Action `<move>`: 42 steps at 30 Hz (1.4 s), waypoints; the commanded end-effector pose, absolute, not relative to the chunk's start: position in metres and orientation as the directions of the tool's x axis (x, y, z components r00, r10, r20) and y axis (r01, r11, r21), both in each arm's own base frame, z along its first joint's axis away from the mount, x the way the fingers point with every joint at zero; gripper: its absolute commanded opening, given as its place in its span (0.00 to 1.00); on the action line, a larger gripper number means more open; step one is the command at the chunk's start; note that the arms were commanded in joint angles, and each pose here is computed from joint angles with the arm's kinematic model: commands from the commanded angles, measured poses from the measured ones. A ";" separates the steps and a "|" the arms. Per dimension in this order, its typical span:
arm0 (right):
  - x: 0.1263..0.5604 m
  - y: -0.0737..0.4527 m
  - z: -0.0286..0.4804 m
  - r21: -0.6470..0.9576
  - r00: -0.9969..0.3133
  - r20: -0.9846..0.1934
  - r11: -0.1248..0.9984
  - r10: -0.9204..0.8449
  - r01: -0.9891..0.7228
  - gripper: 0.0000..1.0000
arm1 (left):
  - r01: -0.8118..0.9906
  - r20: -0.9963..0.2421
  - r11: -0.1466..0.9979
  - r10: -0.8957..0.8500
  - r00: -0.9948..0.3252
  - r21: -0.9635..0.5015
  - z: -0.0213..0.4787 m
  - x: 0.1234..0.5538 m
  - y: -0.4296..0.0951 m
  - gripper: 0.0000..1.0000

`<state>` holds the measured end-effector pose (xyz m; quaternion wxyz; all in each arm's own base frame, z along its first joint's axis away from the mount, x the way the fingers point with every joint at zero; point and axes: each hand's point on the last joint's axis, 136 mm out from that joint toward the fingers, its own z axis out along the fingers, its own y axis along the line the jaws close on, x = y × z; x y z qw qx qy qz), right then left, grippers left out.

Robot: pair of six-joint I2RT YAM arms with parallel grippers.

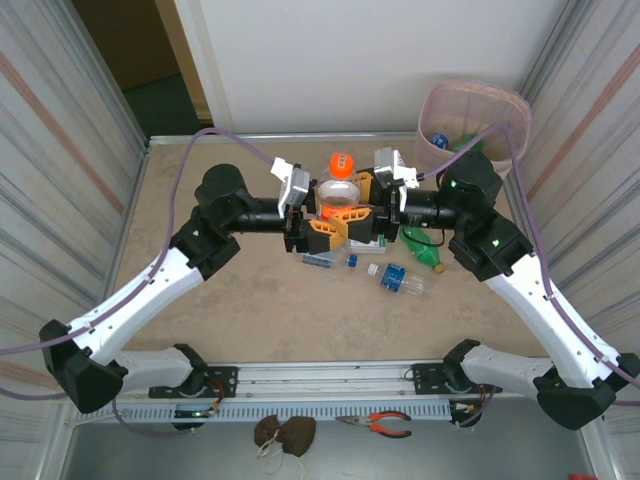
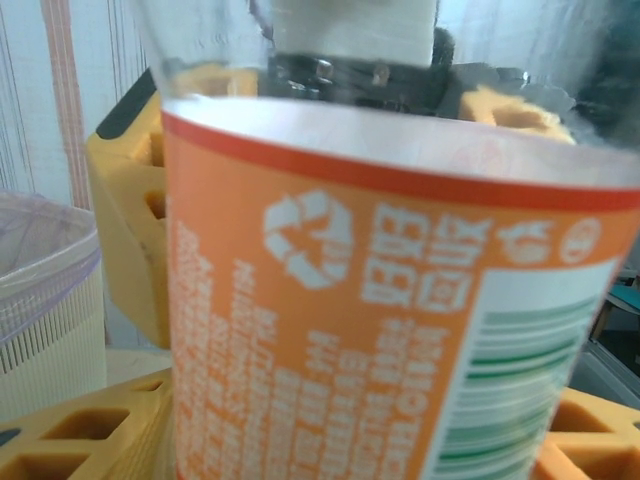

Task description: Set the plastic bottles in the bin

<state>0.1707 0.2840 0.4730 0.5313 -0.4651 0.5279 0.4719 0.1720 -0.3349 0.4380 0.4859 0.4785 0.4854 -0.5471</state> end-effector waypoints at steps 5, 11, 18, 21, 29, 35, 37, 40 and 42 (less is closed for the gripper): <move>0.183 0.280 0.495 -0.029 0.038 -0.998 0.210 0.041 -0.977 0.47 | 0.993 -0.993 0.120 -0.114 0.033 0.019 0.453 0.181 -0.316 0.77; 0.212 0.268 0.507 -0.018 0.030 -0.999 0.352 0.029 -0.936 0.47 | 0.977 -0.993 0.212 -0.109 0.038 0.014 0.446 0.189 -0.303 0.81; 0.266 0.224 0.523 0.015 -0.006 -1.000 0.589 0.018 -0.808 0.47 | 0.962 -0.994 0.272 -0.102 0.035 0.006 0.439 0.189 -0.290 0.83; 0.300 0.188 0.526 0.062 -0.053 -0.998 0.719 0.036 -0.692 0.46 | 0.961 -0.995 0.275 -0.096 0.036 0.008 0.439 0.187 -0.288 0.83; 0.376 0.063 0.500 0.220 -0.178 -0.969 0.932 0.174 -0.287 0.42 | 0.961 -0.996 0.277 -0.083 0.030 0.006 0.433 0.186 -0.286 0.83; 0.409 -0.007 0.455 0.248 -0.321 -0.919 0.968 0.227 -0.028 0.44 | 0.959 -0.997 0.284 -0.074 0.024 0.002 0.427 0.187 -0.286 0.82; 0.416 -0.026 0.441 0.247 -0.370 -0.896 0.968 0.247 0.050 0.44 | 0.960 -0.997 0.281 -0.070 0.020 0.000 0.426 0.188 -0.287 0.83; 0.427 -0.049 0.417 0.222 -0.453 -0.851 0.964 0.265 0.148 0.46 | 0.960 -0.998 0.280 -0.068 0.017 -0.003 0.424 0.188 -0.287 0.82; 0.433 -0.058 0.402 0.199 -0.503 -0.822 0.962 0.268 0.189 0.47 | 0.960 -0.998 0.281 -0.066 0.011 -0.008 0.422 0.189 -0.288 0.82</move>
